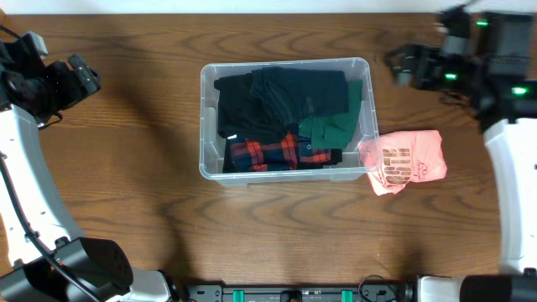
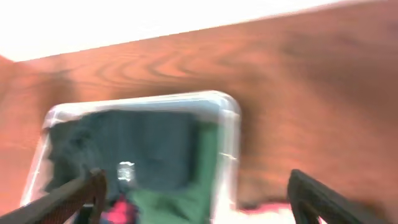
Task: Pack container
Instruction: 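Move the right gripper to the pink t-shirt and grasp it, then lift the pink t-shirt and lower it into the bin, right gripper, then open the right gripper and raise it above the bin, then press the clothes down inside the bin with the right gripper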
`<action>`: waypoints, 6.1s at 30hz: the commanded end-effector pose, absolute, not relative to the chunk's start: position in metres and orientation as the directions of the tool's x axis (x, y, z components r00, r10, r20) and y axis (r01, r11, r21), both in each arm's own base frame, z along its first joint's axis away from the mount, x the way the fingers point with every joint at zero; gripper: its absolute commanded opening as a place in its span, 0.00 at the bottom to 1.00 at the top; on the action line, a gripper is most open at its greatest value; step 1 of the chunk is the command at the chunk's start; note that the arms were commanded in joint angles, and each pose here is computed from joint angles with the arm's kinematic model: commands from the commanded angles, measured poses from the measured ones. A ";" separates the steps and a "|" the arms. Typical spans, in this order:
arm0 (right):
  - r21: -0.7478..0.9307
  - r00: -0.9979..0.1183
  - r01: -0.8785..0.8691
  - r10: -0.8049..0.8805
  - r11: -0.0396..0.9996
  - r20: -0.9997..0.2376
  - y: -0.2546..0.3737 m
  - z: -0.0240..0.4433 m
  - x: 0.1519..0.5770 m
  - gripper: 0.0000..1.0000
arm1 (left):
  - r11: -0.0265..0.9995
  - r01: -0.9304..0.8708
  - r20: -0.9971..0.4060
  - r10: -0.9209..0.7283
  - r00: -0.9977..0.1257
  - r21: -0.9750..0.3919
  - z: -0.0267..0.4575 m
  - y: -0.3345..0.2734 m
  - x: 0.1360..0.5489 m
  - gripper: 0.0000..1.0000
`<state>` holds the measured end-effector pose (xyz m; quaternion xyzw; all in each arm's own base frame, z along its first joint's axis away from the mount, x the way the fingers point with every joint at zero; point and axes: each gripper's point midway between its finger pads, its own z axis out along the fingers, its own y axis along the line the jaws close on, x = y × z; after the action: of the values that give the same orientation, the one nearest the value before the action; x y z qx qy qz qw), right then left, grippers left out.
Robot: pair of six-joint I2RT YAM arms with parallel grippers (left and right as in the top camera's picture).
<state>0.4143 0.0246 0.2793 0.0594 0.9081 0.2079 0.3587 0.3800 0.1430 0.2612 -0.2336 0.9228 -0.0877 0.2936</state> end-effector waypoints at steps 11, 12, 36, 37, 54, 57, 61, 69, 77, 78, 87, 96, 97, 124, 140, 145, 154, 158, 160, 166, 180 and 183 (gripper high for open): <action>0.362 -0.850 0.313 0.429 0.878 -0.307 -0.162 0.145 0.363 0.99 | 0.871 -0.389 -0.497 -0.491 -0.716 -0.300 0.260 0.144 0.379 0.98; 0.369 -0.862 0.322 0.431 0.872 -0.266 -0.165 0.131 0.359 0.99 | 0.871 -0.389 -0.497 -0.491 -0.716 -0.300 0.260 0.144 0.379 0.98; 0.460 -0.982 0.186 0.149 0.868 0.114 -0.073 -0.003 0.351 0.85 | 0.871 -0.389 -0.497 -0.491 -0.716 -0.300 0.260 0.144 0.379 0.98; 0.439 -0.981 0.185 0.141 0.879 0.132 -0.072 -0.006 0.347 0.83 | 0.871 -0.389 -0.497 -0.491 -0.716 -0.300 0.260 0.144 0.379 0.98; 0.561 -0.960 0.281 0.219 0.778 0.176 -0.067 0.006 0.333 0.01 | 0.871 -0.389 -0.497 -0.491 -0.716 -0.300 0.260 0.144 0.379 0.98; 0.704 -0.954 0.272 0.278 0.656 0.109 -0.056 0.050 0.355 0.02 | 0.871 -0.389 -0.497 -0.491 -0.716 -0.300 0.260 0.144 0.379 0.98; 0.840 -0.940 0.094 0.326 0.535 -0.103 -0.047 0.133 0.384 0.01 | 0.871 -0.389 -0.497 -0.491 -0.716 -0.300 0.260 0.144 0.379 0.98; 0.687 -0.753 -0.309 0.271 0.658 -0.599 -0.032 0.304 0.389 0.01 | 0.871 -0.389 -0.497 -0.491 -0.716 -0.300 0.260 0.144 0.379 0.98; 0.527 -0.511 -0.696 0.179 0.488 -0.841 0.051 0.435 0.347 0.01 | 0.871 -0.389 -0.497 -0.491 -0.716 -0.300 0.260 0.144 0.379 0.98; 0.536 -0.522 -0.712 0.168 0.453 -0.836 0.064 0.439 0.344 0.01 | 0.871 -0.389 -0.497 -0.491 -0.716 -0.300 0.260 0.144 0.379 0.98; 0.731 -0.812 -0.413 0.144 0.543 -0.566 0.147 0.360 0.367 0.01 | 0.871 -0.389 -0.497 -0.491 -0.716 -0.300 0.260 0.144 0.379 0.98; 0.779 -0.961 -0.072 0.167 0.623 -0.222 0.190 0.244 0.360 0.01 | 0.871 -0.389 -0.497 -0.491 -0.716 -0.300 0.260 0.144 0.379 0.98; 0.771 -0.969 -0.034 0.168 0.636 -0.181 0.191 0.227 0.357 0.01 | 0.871 -0.389 -0.497 -0.491 -0.716 -0.300 0.260 0.144 0.379 0.98; 0.557 -0.884 -0.140 0.150 0.818 -0.443 0.165 0.195 0.363 0.41 | 0.871 -0.389 -0.497 -0.491 -0.716 -0.300 0.260 0.144 0.379 0.98; 0.590 -0.860 -0.306 0.049 0.748 -0.509 0.218 0.213 0.369 0.47 | 0.871 -0.389 -0.497 -0.491 -0.716 -0.300 0.260 0.144 0.379 0.98; 0.555 -0.887 -0.389 -0.135 0.736 -0.443 0.266 0.155 0.352 0.45 | 0.871 -0.389 -0.497 -0.491 -0.716 -0.300 0.260 0.144 0.379 0.98; 0.403 -0.928 -0.338 -0.231 0.850 -0.291 0.259 0.067 0.343 0.37 | 0.871 -0.389 -0.497 -0.491 -0.716 -0.300 0.260 0.144 0.379 0.98; 0.400 -0.917 -0.360 -0.241 0.843 -0.316 0.258 0.077 0.345 0.39 | 0.871 -0.389 -0.497 -0.491 -0.716 -0.300 0.260 0.144 0.379 0.98; 0.409 -0.901 -0.376 -0.225 0.832 -0.372 0.259 0.103 0.352 0.41 | 0.871 -0.389 -0.497 -0.491 -0.716 -0.300 0.260 0.144 0.379 0.98; 0.357 -0.721 -0.540 -0.199 0.762 -0.664 0.261 0.227 0.367 0.64 | 0.871 -0.389 -0.497 -0.491 -0.716 -0.300 0.260 0.144 0.379 0.98; 0.247 -0.590 -0.525 -0.139 0.814 -0.795 0.278 0.212 0.434 0.75 | 0.871 -0.389 -0.497 -0.491 -0.716 -0.300 0.260 0.144 0.379 0.98; 0.262 -0.651 -0.529 -0.188 0.807 -0.736 0.295 0.158 0.437 0.73 | 0.871 -0.389 -0.497 -0.491 -0.716 -0.300 0.260 0.144 0.379 0.98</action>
<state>0.4401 0.2838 0.2117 -0.1922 0.8566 0.2478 0.4097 0.3800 0.1430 0.2612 -0.2336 0.9228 -0.0876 0.2935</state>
